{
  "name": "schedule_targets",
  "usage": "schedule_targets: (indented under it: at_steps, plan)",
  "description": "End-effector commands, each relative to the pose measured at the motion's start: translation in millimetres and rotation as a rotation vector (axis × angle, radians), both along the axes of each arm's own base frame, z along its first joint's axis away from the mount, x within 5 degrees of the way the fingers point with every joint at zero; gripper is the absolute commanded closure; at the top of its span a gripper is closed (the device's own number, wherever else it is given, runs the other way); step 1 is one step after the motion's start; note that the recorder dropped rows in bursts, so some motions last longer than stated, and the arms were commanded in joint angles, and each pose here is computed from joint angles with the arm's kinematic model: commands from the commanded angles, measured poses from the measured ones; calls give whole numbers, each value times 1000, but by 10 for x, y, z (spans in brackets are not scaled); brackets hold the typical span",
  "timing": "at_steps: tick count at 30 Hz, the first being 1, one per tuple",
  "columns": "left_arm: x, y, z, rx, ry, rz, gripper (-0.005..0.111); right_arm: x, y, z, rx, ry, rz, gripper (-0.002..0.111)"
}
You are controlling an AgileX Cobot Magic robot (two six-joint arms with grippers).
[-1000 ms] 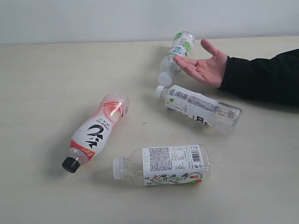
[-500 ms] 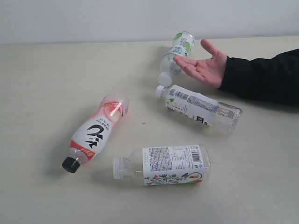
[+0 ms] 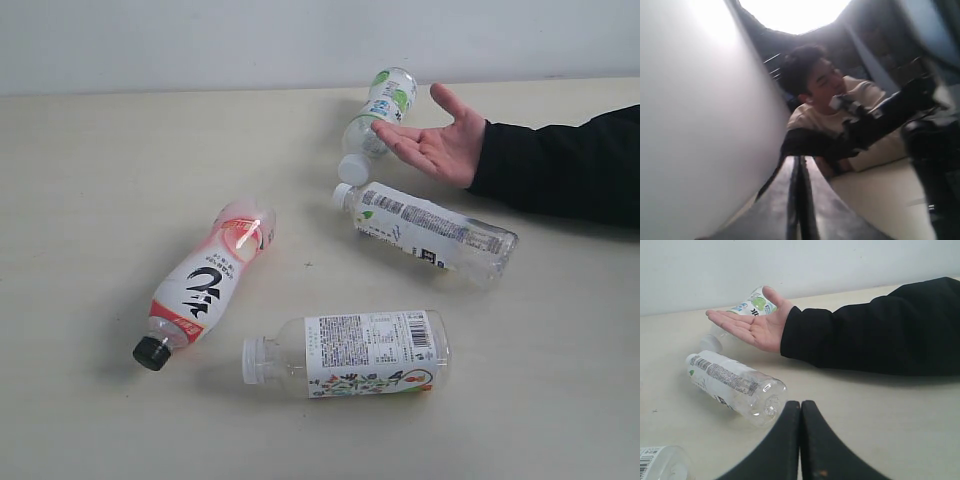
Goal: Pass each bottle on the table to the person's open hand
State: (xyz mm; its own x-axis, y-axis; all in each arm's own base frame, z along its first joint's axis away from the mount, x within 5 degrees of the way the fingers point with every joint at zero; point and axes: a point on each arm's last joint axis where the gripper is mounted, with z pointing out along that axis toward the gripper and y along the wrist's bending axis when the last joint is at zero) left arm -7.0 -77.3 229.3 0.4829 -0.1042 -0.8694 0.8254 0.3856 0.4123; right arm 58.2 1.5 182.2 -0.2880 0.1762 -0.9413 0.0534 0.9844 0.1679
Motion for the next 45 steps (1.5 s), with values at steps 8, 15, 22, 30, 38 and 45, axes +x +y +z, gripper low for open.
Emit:
schedule_targets:
  at_steps: [8,15,22,30,38,45]
  plan:
    - [477,385,22,-301,356,573,107,2,-2,-8,-1,-7,-1,108]
    - [-76,-10,40,-46,29,-97,107,2,-2,-8,-1,-7,-1,108]
    - [244,176,122,-216,123,277,107,2,-2,-8,-1,-7,-1,108]
    - [529,600,362,-551,366,718,107,2,0,-7,3,-8,-1,108]
    - [891,558,1193,-452,382,806,107,2,0,-7,3,-8,-1,108]
    - [1816,623,1524,61,537,1222,107,2,0,-7,3,-8,-1,108]
